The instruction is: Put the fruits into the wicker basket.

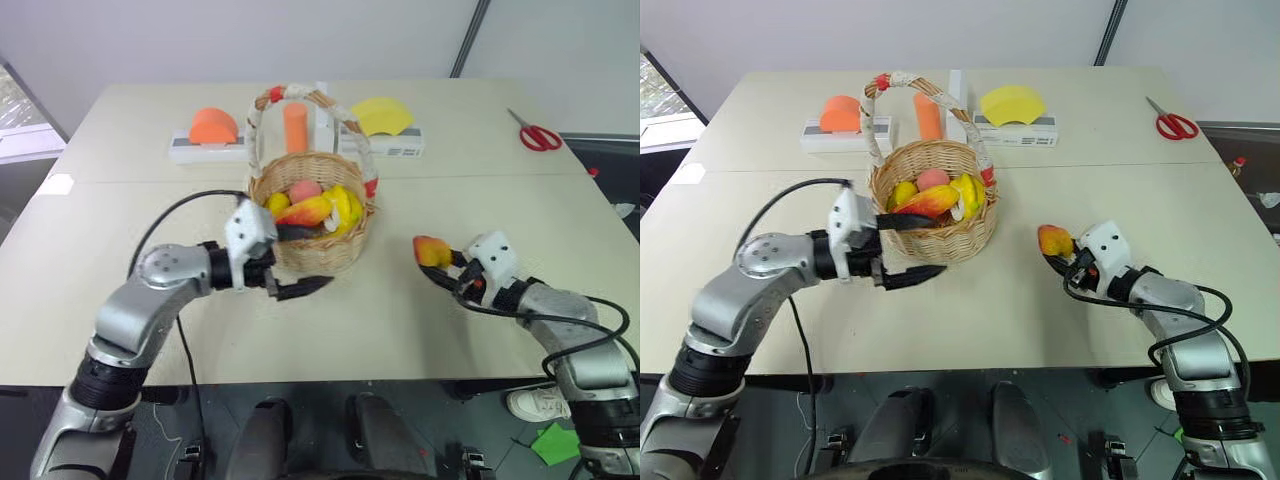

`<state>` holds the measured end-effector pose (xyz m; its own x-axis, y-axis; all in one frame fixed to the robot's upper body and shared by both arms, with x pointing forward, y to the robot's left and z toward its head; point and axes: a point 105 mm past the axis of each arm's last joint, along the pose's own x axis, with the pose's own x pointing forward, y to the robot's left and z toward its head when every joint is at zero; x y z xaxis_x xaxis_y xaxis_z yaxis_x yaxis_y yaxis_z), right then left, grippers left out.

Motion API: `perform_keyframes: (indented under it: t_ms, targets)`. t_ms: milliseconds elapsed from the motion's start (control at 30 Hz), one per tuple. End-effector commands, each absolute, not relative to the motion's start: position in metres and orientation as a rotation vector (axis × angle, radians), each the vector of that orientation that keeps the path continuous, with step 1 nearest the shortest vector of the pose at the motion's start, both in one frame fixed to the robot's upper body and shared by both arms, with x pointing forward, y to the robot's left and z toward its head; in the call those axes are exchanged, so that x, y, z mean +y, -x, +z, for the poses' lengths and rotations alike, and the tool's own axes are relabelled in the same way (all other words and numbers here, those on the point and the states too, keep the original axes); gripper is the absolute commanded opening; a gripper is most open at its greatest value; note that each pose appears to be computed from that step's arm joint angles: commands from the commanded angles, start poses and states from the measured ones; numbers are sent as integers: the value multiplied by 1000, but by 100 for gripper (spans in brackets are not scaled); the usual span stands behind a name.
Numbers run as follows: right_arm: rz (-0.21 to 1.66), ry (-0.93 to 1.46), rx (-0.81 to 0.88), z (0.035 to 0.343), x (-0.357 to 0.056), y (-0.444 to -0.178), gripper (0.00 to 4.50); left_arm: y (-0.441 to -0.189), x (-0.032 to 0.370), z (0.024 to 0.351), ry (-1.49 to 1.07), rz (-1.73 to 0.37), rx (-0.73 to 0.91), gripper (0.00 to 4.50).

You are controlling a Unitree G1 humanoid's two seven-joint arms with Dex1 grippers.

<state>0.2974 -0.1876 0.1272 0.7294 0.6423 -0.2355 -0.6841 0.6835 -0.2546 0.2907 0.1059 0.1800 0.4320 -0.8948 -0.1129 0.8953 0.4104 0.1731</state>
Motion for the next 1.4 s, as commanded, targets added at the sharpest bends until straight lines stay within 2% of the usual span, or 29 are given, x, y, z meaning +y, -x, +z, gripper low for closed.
perform_keyframes:
  t_ms: [33, 100, 267, 433, 533, 567, 633, 767, 867, 967, 1033, 1167, 1367, 1400]
  targets:
    - [1034, 318, -10, 170, -133, -269, 146, -300, 156, 191, -224, -962, -14, 450]
    - [1120, 307, -61, 185, -109, -262, 146, -301, 174, 189, -241, -904, 8, 450]
    - [1122, 280, -146, 210, -60, -282, 146, -298, 181, 195, -242, -863, -20, 450]
    - [966, 296, -110, 213, -30, -329, 146, -291, 168, 199, -211, -873, -66, 450]
    - [937, 288, -129, 220, -24, -340, 295, -289, 163, 199, -199, -866, -78, 450]
    - [947, 286, -153, 224, -23, -337, 334, -289, 163, 200, -194, -861, -80, 450]
    - [976, 300, -205, 232, -22, -328, 445, -289, 163, 199, -189, -854, -80, 450]
    - [1111, 346, -281, 237, -32, -294, 448, -289, 160, 193, -177, -853, -67, 450]
    - [1151, 289, -226, 233, -58, -276, 448, -288, 158, 192, -161, -858, -66, 450]
    - [1118, 238, -152, 226, -87, -269, 448, -288, 155, 191, -150, -871, -62, 450]
    - [1052, 213, -123, 222, -102, -273, 448, -288, 153, 190, -139, -881, -61, 450]
    - [860, 193, -99, 213, -124, -301, 448, -291, 147, 191, -45, -900, -87, 450]
    - [760, 72, -168, 210, -105, -347, 448, -295, 137, 191, -8, -921, -93, 450]
    - [748, 61, -173, 209, -102, -353, 424, -295, 136, 190, -11, -922, -92, 450]
